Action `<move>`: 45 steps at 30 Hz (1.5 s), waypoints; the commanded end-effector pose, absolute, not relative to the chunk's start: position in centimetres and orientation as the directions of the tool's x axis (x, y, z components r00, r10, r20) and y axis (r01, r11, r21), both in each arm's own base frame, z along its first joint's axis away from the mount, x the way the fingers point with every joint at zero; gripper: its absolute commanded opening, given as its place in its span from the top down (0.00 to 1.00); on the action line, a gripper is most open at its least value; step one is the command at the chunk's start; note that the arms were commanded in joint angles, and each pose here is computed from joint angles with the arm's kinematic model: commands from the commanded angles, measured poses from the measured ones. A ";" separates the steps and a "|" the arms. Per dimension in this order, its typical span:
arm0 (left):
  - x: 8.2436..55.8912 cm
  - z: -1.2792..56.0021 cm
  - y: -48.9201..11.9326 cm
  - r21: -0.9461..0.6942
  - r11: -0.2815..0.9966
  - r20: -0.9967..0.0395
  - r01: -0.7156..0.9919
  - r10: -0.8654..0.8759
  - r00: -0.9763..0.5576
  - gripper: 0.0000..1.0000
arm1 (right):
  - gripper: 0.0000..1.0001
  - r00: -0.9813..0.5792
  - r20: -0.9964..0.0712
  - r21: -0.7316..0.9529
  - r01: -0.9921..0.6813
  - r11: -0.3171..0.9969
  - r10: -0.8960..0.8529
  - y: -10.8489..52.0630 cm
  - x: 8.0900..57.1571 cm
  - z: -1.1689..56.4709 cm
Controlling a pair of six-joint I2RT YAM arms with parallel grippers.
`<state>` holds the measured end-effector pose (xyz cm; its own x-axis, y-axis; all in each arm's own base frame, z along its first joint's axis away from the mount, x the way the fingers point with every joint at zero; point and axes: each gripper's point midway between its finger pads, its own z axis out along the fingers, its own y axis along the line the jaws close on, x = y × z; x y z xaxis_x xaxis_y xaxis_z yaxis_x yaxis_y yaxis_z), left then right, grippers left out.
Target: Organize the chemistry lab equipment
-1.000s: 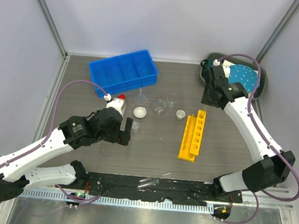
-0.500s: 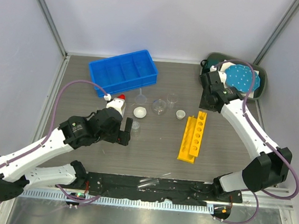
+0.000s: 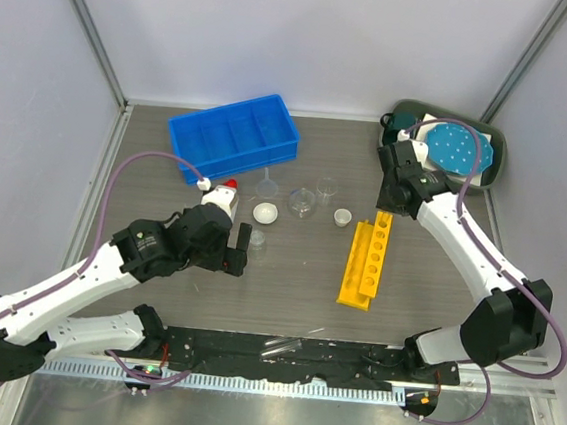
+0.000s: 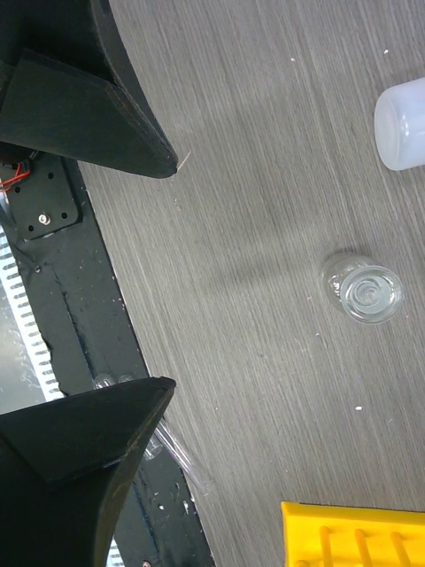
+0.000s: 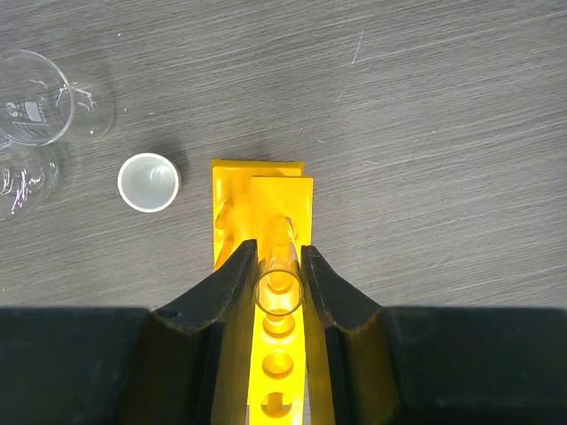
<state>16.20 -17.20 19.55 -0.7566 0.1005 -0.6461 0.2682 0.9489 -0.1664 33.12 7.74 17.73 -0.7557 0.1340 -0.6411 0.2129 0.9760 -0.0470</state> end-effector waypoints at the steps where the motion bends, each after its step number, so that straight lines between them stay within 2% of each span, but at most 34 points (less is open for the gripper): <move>1: 16.8 21.3 -17.5 -0.174 0.946 -0.677 0.272 0.085 -0.731 0.00 | 0.92 -0.715 -0.679 -0.012 0.237 0.971 0.166 7.6 33.2 18.6; 9: 16.8 21.4 -17.7 -0.177 0.945 -0.672 0.274 0.087 -0.735 0.00 | 0.92 -0.712 -0.681 0.000 0.236 0.972 0.172 7.7 32.9 18.3; 12: 16.9 21.4 -17.8 -0.179 0.945 -0.671 0.274 0.087 -0.737 0.00 | 0.80 -0.714 -0.679 0.005 0.229 0.973 0.172 7.8 32.9 18.1; 13: 16.8 21.3 -17.8 -0.178 0.945 -0.670 0.276 0.089 -0.737 0.00 | 0.69 -0.713 -0.680 0.009 0.229 0.973 0.174 7.8 32.9 18.2; 16: 16.9 21.2 -18.0 -0.178 0.943 -0.670 0.283 0.095 -0.737 0.00 | 0.50 -0.707 -0.685 0.010 0.233 0.972 0.176 7.7 32.9 18.5; 19: 17.0 21.2 -18.0 -0.170 0.943 -0.672 0.288 0.103 -0.733 0.00 | 0.43 -0.704 -0.689 0.006 0.234 0.972 0.174 7.6 32.9 19.0; 26: 16.8 21.0 -18.8 -0.172 0.924 -0.665 0.341 0.147 -0.733 0.00 | 0.39 -0.650 -0.739 0.019 0.243 0.970 0.178 6.9 32.5 23.7; 34: 14.4 15.7 -22.5 -0.129 0.890 -0.622 0.437 0.270 -0.735 0.04 | 0.37 -0.618 -0.776 0.036 0.163 0.986 0.130 7.2 29.9 29.3; 45: 10.7 10.7 -30.2 -0.016 0.796 -0.570 0.605 0.490 -0.660 0.17 | 0.37 -0.678 -0.734 0.037 0.017 0.999 0.039 9.6 26.0 28.3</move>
